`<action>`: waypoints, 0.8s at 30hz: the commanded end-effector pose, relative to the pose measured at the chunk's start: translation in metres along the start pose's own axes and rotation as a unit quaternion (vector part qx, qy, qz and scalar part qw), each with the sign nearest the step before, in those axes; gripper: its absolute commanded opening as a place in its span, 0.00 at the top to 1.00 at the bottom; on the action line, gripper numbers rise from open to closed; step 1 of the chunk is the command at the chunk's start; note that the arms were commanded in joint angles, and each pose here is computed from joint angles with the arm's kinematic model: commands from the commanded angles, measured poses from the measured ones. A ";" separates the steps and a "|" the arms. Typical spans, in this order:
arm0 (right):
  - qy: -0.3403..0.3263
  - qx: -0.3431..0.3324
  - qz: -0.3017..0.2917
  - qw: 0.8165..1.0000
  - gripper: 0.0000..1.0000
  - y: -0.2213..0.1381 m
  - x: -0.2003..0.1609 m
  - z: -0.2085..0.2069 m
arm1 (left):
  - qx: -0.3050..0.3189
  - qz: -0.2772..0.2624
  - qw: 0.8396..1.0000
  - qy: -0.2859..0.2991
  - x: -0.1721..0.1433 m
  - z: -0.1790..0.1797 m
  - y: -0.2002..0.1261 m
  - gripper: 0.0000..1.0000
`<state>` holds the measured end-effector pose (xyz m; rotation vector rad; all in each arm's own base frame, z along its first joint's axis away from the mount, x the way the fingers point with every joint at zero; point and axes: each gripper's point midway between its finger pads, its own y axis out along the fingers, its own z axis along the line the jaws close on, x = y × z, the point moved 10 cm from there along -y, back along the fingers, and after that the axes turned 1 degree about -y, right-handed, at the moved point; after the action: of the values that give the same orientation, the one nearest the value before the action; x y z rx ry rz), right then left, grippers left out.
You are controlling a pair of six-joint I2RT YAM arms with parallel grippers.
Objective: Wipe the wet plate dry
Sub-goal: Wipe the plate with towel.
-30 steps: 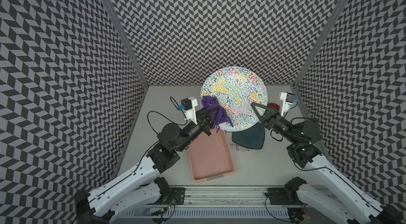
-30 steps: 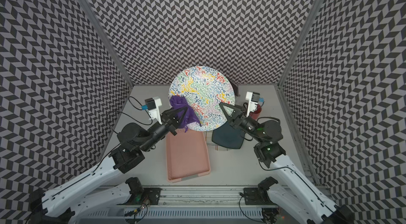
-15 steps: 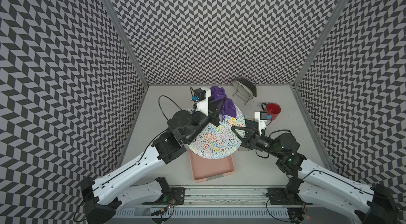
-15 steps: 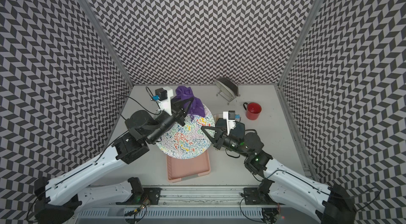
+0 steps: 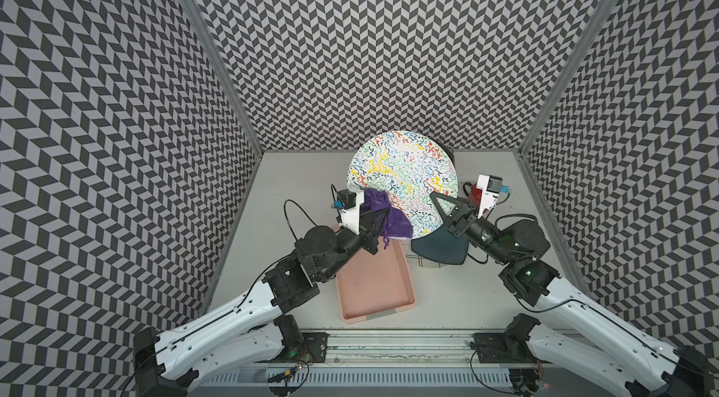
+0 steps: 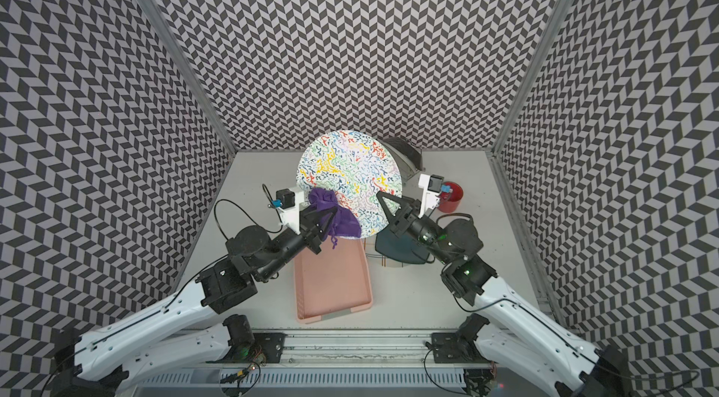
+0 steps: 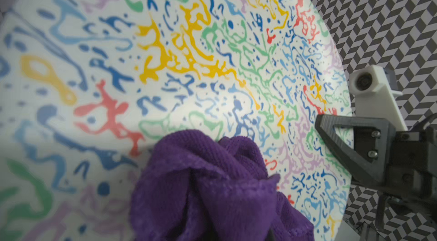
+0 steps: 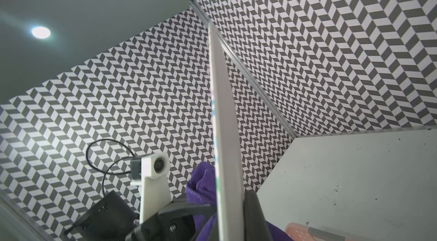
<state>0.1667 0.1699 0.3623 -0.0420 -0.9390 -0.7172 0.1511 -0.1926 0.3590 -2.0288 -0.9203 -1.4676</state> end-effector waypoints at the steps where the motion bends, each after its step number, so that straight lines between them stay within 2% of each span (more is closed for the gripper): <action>1: -0.023 0.208 -0.048 0.977 1.00 -0.014 0.029 0.071 | 0.021 0.064 0.995 0.067 -0.026 -0.018 0.028 1.00; 2: -0.022 0.210 -0.053 0.976 1.00 -0.014 0.029 0.071 | 0.046 0.069 0.993 0.084 -0.032 -0.025 0.034 1.00; 4: -0.017 0.204 -0.064 0.977 1.00 -0.017 0.027 0.067 | 0.094 0.063 0.990 0.080 -0.035 -0.020 0.041 1.00; 6: -0.006 0.189 -0.059 0.980 1.00 -0.019 0.019 0.059 | 0.126 0.025 0.991 0.024 -0.016 0.012 0.039 1.00; 8: -0.001 0.195 -0.036 0.980 1.00 -0.021 0.006 0.051 | 0.126 -0.014 0.991 -0.032 0.005 0.043 0.031 1.00; 9: 0.005 0.202 -0.019 0.979 1.00 -0.022 -0.001 0.048 | 0.124 -0.029 0.991 -0.041 0.015 0.054 0.027 1.00; 11: 0.009 0.224 0.013 0.974 1.00 -0.023 -0.015 0.046 | 0.098 -0.035 0.994 -0.023 0.031 0.056 0.027 1.00; 13: 0.016 0.245 0.027 0.969 1.00 -0.025 -0.027 0.043 | 0.050 -0.007 0.998 0.022 0.036 0.040 0.039 1.00; 16: 0.019 0.248 -0.005 0.969 1.00 -0.026 -0.025 0.039 | 0.066 0.056 0.992 0.097 0.006 0.006 0.062 1.00; 17: 0.022 0.235 -0.017 0.972 1.00 -0.025 -0.019 0.036 | 0.069 0.071 0.990 0.101 -0.004 0.001 0.065 1.00; 20: 0.026 0.214 -0.041 0.976 1.00 -0.024 0.006 0.031 | 0.060 0.079 0.993 0.064 -0.027 0.007 0.061 1.00; 24: 0.031 0.226 -0.082 0.970 1.00 -0.042 0.037 0.023 | 0.096 0.067 0.993 -0.015 -0.035 0.051 0.034 1.00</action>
<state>0.1785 0.1578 0.2961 -0.0326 -0.7099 -0.6137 0.1875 -0.2197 0.3443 -1.9772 -0.8724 -1.4498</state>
